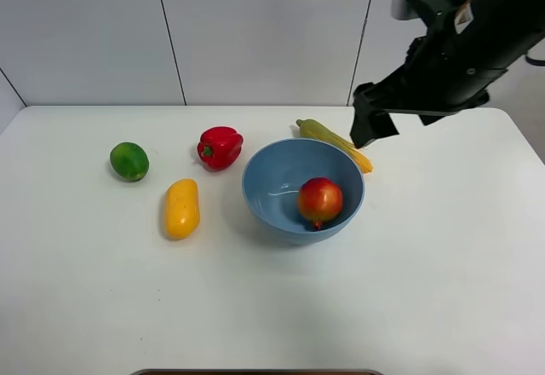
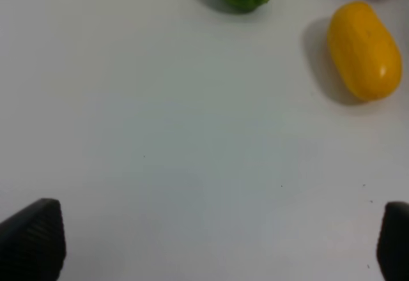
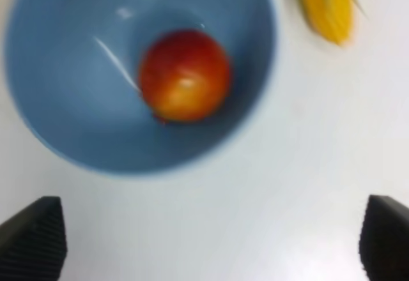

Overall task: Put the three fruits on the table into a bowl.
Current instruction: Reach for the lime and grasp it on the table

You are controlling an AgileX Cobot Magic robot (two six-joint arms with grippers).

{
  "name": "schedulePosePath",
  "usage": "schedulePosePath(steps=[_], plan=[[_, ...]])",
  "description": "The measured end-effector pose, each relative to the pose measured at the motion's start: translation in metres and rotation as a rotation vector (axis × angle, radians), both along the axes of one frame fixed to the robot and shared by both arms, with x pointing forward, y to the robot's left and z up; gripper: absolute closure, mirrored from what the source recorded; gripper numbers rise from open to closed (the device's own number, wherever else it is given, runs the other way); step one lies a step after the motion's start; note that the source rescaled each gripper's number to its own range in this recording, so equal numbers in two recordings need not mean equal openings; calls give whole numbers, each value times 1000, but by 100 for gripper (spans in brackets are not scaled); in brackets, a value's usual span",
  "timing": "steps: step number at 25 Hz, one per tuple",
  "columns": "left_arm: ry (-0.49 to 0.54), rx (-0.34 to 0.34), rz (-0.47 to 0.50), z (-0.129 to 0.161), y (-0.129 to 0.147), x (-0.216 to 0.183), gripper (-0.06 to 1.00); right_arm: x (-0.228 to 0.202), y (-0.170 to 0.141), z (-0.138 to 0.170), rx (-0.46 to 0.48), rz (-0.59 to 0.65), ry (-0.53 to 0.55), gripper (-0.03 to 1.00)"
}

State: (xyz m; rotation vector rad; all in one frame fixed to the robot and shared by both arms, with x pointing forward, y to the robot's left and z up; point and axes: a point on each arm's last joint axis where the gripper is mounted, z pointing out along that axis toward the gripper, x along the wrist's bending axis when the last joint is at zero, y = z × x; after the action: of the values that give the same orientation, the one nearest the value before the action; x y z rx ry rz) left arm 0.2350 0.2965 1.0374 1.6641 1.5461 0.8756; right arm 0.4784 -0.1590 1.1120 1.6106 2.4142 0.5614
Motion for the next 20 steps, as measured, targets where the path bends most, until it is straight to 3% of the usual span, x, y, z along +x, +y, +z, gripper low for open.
schedulePosePath(steps=[2,4,15,20], plan=[[0,0,0,0,0,0,-6,-9,-11,6,-59,-30,20,21],[0,0,0,0,0,0,-6,-14,-17,12,-85,-51,-1,16],[0,0,0,0,0,0,-6,-64,-48,64,28,-65,-194,13],[0,0,0,0,0,0,-6,-96,-77,89,101,-126,-312,13]])
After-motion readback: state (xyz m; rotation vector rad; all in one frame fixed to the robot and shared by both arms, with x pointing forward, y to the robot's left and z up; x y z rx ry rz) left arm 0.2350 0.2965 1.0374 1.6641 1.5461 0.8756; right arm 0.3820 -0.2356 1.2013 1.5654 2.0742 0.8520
